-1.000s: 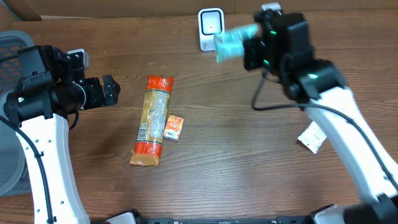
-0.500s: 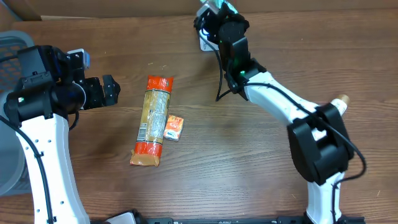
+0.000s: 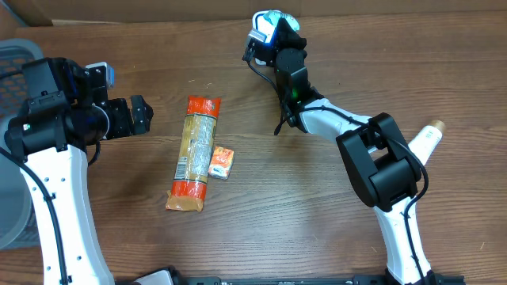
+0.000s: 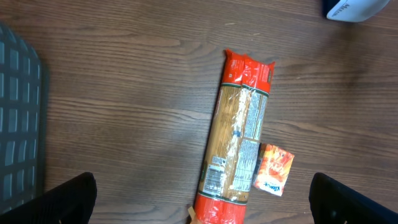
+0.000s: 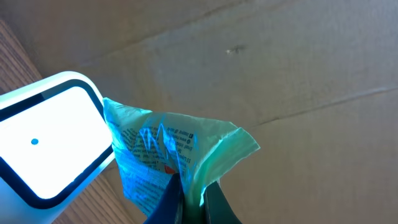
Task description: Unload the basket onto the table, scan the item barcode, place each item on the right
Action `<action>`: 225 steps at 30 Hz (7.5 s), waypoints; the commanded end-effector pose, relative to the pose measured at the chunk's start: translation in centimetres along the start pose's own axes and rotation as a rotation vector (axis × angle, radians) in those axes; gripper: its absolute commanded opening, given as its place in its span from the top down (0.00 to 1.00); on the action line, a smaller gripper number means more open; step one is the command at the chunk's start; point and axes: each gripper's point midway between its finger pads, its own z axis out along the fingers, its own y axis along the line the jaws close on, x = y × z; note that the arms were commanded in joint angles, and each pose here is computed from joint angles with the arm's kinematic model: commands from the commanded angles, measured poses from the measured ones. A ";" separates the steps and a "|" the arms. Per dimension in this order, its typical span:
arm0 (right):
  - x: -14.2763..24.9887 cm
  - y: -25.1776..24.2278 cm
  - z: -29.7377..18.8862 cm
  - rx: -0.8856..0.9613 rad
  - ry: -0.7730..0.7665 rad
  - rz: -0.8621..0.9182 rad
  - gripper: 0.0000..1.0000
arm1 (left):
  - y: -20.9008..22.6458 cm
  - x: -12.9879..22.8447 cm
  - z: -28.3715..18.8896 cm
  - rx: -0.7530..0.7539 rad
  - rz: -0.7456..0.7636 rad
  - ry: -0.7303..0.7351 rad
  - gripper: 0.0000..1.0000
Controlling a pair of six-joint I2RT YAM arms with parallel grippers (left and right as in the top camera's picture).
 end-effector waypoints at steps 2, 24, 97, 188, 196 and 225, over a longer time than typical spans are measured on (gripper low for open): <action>-0.9 -1.7 0.1 0.029 -0.035 -0.004 0.96 | -0.5 -0.6 -1.0 0.011 0.035 -0.036 0.00; -0.1 -1.6 0.4 0.019 -0.020 -0.010 0.96 | -0.5 -0.6 -1.0 0.011 0.035 -0.036 0.00; 24.7 -3.6 -24.2 -0.497 1.417 1.425 0.49 | -0.5 -0.6 -1.0 0.011 0.035 -0.036 0.00; 1.7 12.3 -26.5 -1.400 0.857 0.909 0.67 | -0.5 -0.6 -1.0 0.011 0.035 -0.036 0.00; 3.6 13.0 -26.5 -1.417 0.952 1.072 0.59 | -0.5 -0.6 -1.0 0.011 0.035 -0.036 0.00; 3.5 16.4 -28.5 -1.513 1.124 1.269 0.96 | -0.5 -0.6 -1.0 0.011 0.035 -0.036 0.00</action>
